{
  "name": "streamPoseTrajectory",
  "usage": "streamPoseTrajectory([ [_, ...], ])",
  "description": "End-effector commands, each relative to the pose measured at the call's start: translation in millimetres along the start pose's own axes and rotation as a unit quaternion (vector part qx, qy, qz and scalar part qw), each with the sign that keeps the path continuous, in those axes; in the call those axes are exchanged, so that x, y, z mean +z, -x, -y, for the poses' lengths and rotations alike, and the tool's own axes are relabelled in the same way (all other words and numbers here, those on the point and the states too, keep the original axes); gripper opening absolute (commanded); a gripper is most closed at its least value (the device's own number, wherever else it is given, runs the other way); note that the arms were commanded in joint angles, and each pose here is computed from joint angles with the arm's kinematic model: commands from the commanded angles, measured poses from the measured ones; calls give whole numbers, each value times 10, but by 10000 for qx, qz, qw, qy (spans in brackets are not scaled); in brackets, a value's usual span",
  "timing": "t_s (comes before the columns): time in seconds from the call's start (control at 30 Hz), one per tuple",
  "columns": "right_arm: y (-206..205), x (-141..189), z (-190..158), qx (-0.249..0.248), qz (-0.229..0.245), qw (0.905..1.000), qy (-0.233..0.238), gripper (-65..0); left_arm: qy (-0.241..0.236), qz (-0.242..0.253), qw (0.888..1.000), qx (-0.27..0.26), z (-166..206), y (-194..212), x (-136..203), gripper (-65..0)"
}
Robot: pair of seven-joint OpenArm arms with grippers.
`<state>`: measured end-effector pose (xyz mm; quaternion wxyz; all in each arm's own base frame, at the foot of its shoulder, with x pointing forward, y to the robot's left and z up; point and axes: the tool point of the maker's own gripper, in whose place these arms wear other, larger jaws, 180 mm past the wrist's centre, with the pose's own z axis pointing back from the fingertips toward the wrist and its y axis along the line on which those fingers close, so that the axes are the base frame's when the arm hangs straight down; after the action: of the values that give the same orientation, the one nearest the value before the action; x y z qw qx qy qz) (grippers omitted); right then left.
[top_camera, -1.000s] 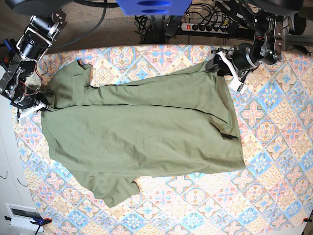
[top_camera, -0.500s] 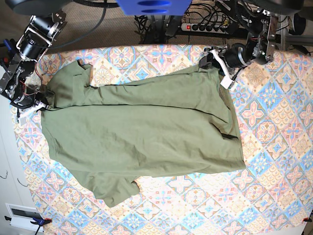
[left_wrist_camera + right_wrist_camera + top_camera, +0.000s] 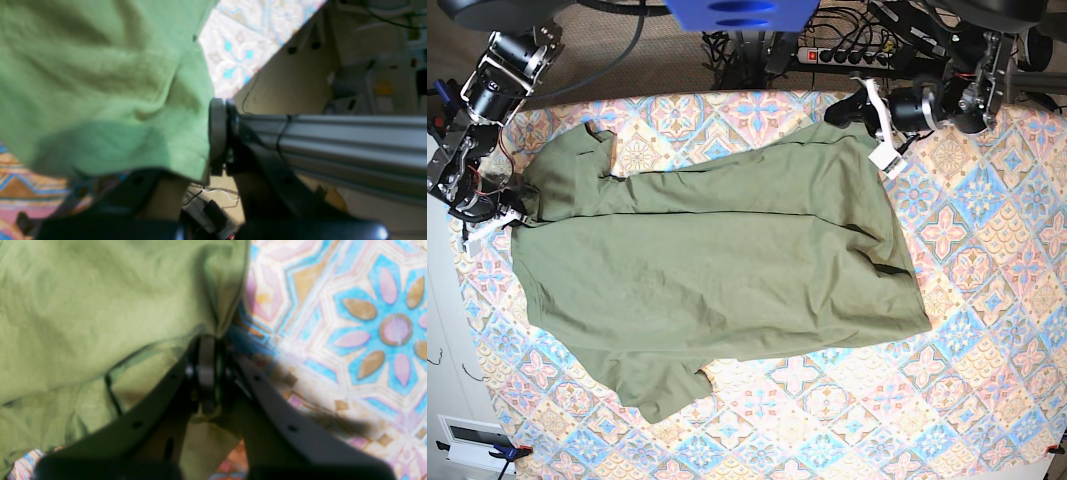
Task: Layout the t-shirt on the table in an organized manner, then fold the t-shirt properly
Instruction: 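Drag the grasped edge with the left gripper away from the right gripper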
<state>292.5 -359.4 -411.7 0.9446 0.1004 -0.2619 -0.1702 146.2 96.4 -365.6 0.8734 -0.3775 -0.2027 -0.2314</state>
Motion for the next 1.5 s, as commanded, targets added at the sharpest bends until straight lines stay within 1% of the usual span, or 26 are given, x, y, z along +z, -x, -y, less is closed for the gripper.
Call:
streamPoseTrajectory([
  [0.0,-240,119,37,97,309,9995,51,-628,30,44,9999,-114,21,-47,42,-650],
  [0.1,-237,118,37,97,301,9995,51,-628,-212,-269,9990,-294,-96,52,121,-650],
  [0.17,-237,118,37,97,301,9995,51,-628,-382,-701,9957,-464,-153,248,135,-650],
  [0.3,-240,119,37,97,309,9995,51,-628,-408,-1655,9805,-975,-117,679,55,-650],
  [0.33,-240,119,37,97,309,9995,51,-628,-386,-1936,9738,-1131,-96,815,40,-650],
  [0.4,-229,111,42,86,295,9995,54,-628,-374,-2268,9636,-1366,-69,979,11,-650],
  [0.47,-238,110,40,85,300,9995,54,-628,-390,-2438,9573,-1505,-64,1061,-2,-650],
  [0.53,-238,110,40,85,300,9995,54,-628,-365,-2600,9510,-1632,-39,1148,-19,-614],
  [0.6,-234,108,41,80,294,9995,52,-628,-346,-2730,9455,-1741,-19,1218,-32,-593],
  [0.73,-240,110,47,82,295,9995,61,-628,-524,-2843,9378,-1922,-99,1245,-4,-591],
  [0.83,-244,112,57,76,303,9995,76,-628,-591,-2881,9343,-2014,-127,1279,12,-590],
  [0.93,-227,122,127,153,224,9993,259,-628,-622,-3119,9259,-2037,-148,1433,127,-589],
  [1.0,-254,136,190,238,177,9985,466,-628,-619,-3161,9246,-2034,-144,1465,143,-590],
  [1.17,-692,196,134,427,435,9955,723,-628,-625,-3198,9234,-2030,-154,1484,165,-591],
  [1.23,-753,210,140,476,511,9944,791,-628,-611,-3185,9246,-2000,-149,1483,163,-592],
  [1.3,-754,217,168,516,505,9936,874,-628,-616,-3214,9228,-2033,-164,1479,220,-599],
  [1.33,-752,218,172,521,498,9934,887,-628,-576,-3112,9259,-2064,-137,1435,224,-618],
  [1.37,-755,218,172,521,506,9934,887,-628,-480,-2905,9330,-2070,-80,1367,199,-648],
  [1.47,-755,218,172,521,506,9934,887,-628,-308,-2397,9521,-1875,-30,1196,233,-650],
])
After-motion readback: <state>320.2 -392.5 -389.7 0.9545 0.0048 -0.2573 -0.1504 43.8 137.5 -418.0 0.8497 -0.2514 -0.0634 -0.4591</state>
